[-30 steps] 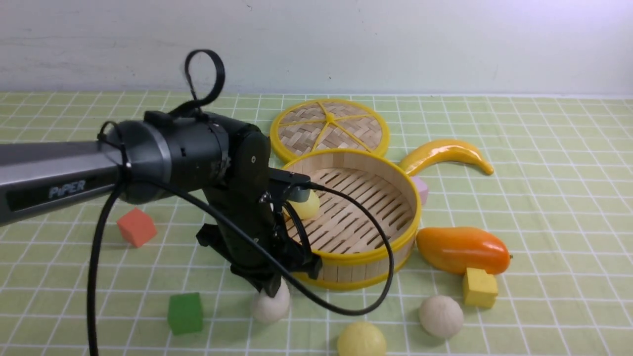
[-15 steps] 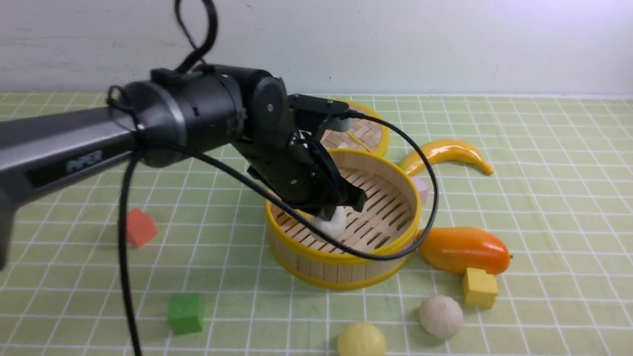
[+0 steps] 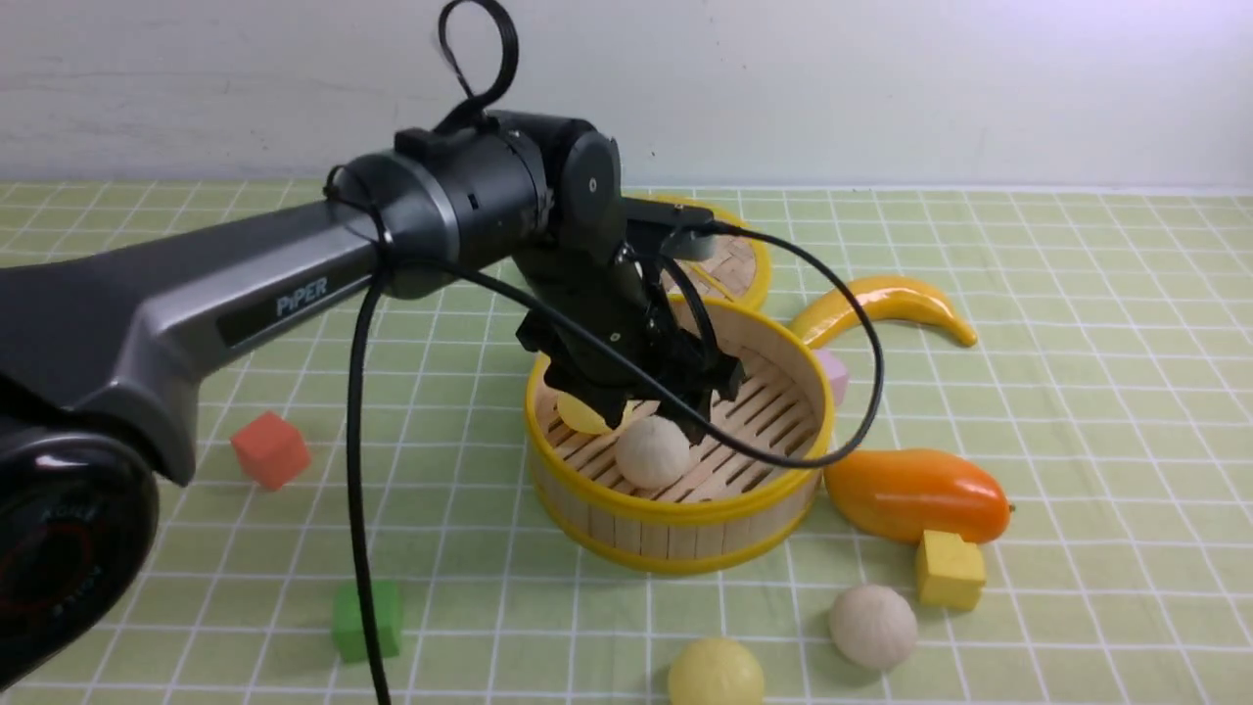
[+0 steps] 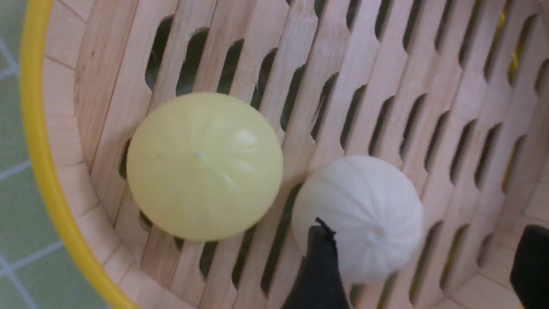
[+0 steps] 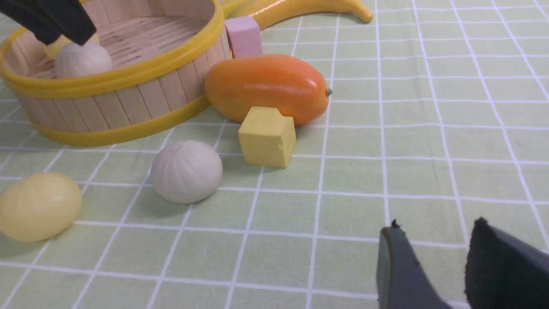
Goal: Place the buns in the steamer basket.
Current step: Use the left arm to grab a steamed stuffed bun
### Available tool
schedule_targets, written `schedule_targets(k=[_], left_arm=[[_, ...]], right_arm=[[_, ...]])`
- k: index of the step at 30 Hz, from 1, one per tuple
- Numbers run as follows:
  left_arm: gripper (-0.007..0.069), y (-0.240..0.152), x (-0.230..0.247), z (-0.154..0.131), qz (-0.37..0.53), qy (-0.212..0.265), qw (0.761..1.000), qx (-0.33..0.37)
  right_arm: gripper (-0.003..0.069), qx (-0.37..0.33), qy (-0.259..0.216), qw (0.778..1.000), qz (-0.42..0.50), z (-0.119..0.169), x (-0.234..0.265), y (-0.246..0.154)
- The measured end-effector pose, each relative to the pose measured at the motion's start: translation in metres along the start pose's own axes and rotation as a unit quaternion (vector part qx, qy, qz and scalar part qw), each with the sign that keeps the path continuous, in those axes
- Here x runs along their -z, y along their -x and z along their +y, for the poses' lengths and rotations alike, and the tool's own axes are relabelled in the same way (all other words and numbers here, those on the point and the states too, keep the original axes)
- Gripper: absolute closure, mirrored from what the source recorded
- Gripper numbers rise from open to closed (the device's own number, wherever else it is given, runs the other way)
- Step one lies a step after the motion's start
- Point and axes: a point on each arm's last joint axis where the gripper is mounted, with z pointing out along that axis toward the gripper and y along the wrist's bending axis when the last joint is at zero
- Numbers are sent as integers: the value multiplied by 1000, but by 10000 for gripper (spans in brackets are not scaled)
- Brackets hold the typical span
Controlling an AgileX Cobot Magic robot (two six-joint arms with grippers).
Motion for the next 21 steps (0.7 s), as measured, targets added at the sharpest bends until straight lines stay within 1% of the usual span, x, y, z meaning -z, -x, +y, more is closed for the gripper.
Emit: schedule_targets(k=[1,3,4,6,7,8,9,10,11,13,16,19,20,21], left_arm=[[91,-1,11,-4,5,-1,1000,-2],[160,-6,30,-16,16,-3,1000,-14],[181,-7,29,-18,17,-3,1000,-16],[365,-26,44,-46,39,-13,998,-47],[365,-28,44,-48,42,-14,998,-50],[443,-38,43,-61,59,-19,996,-67],[571,-55,36,-79,89,-26,991,-98],[618,-65,31,-90,106,-30,987,-118],[638,-74,23,-98,121,-32,983,-136],[638,-84,11,-107,140,-29,976,-164],[632,-86,1,-106,142,-20,975,-172],[566,-84,-6,-99,144,-7,974,-173],[535,-83,-7,-97,145,-5,974,-171],[487,-83,-8,-96,145,-4,975,-170]], right_arm=[[420,0,0,1000,0,0,0,0],[420,0,0,1000,0,0,0,0],[420,0,0,1000,0,0,0,0],[420,0,0,1000,0,0,0,0],[420,0,0,1000,0,0,0,0],[420,0,0,1000,0,0,0,0],[420,0,0,1000,0,0,0,0],[420,0,0,1000,0,0,0,0],[420,0,0,1000,0,0,0,0],[420,0,0,1000,0,0,0,0],[420,0,0,1000,0,0,0,0],[420,0,0,1000,0,0,0,0],[420,0,0,1000,0,0,0,0],[420,0,0,1000,0,0,0,0]])
